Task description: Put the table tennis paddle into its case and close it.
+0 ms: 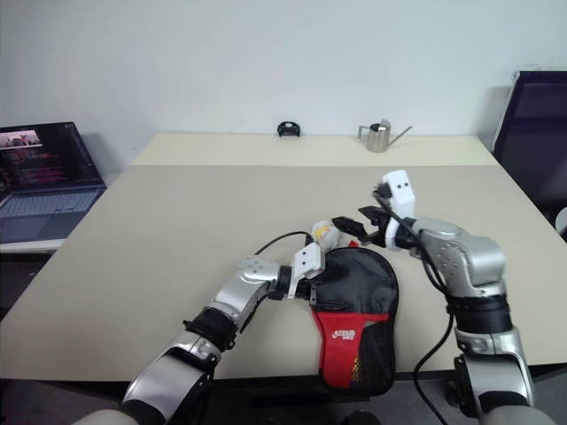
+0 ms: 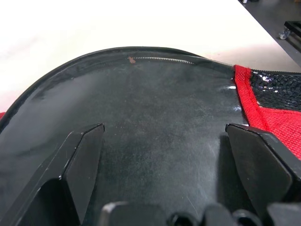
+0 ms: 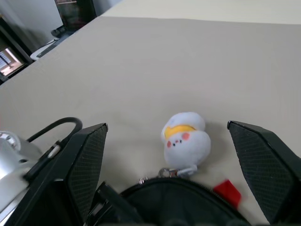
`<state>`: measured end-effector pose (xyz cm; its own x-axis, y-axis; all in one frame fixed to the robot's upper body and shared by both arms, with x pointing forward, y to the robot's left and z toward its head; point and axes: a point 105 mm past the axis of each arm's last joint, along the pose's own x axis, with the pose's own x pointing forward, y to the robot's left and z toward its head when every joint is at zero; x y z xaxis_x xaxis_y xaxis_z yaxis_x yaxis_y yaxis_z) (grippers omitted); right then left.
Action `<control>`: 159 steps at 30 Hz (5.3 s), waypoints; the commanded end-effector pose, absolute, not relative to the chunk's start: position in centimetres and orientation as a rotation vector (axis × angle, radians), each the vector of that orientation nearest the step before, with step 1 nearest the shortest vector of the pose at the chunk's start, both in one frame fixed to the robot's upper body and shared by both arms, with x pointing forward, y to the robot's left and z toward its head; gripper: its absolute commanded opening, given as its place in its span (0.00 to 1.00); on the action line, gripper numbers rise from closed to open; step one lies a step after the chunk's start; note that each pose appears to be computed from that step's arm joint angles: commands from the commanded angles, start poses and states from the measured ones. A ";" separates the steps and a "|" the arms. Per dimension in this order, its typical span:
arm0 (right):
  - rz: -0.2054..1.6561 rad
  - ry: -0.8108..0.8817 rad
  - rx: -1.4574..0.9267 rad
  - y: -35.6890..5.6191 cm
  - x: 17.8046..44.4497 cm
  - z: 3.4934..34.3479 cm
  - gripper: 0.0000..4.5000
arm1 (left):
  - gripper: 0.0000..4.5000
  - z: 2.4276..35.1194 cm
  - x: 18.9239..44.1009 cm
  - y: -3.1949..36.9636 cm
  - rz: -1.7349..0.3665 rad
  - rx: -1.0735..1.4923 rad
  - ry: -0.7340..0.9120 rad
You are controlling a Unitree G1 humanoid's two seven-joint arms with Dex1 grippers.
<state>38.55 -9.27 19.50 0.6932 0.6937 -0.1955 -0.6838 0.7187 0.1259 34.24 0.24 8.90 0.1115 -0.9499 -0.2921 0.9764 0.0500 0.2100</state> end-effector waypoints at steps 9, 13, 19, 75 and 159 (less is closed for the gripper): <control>0.746 0.196 -0.109 -3.6 44.5 17.5 0.99 | 1.00 8.6 33.7 -0.2 -1.458 0.397 0.071; 0.750 0.215 -0.183 -2.7 44.8 15.9 0.99 | 1.00 8.7 33.7 -0.1 -1.447 0.392 0.071; 0.763 0.226 -0.284 -1.9 44.8 14.5 0.99 | 1.00 8.6 33.6 0.1 -1.433 0.389 0.076; 0.282 0.146 -0.419 -19.3 41.7 18.4 0.03 | 1.00 5.5 33.9 -0.8 -1.475 0.552 0.136; 0.647 0.293 -0.152 -19.7 31.8 17.4 0.70 | 1.00 13.5 34.2 -0.8 -1.486 0.307 -0.083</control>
<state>31.00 -19.42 16.44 0.7286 0.5836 -0.3585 -0.6230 0.7822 0.0069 34.00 -0.83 10.31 0.0891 -0.9721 -0.2168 0.9788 0.0452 0.1998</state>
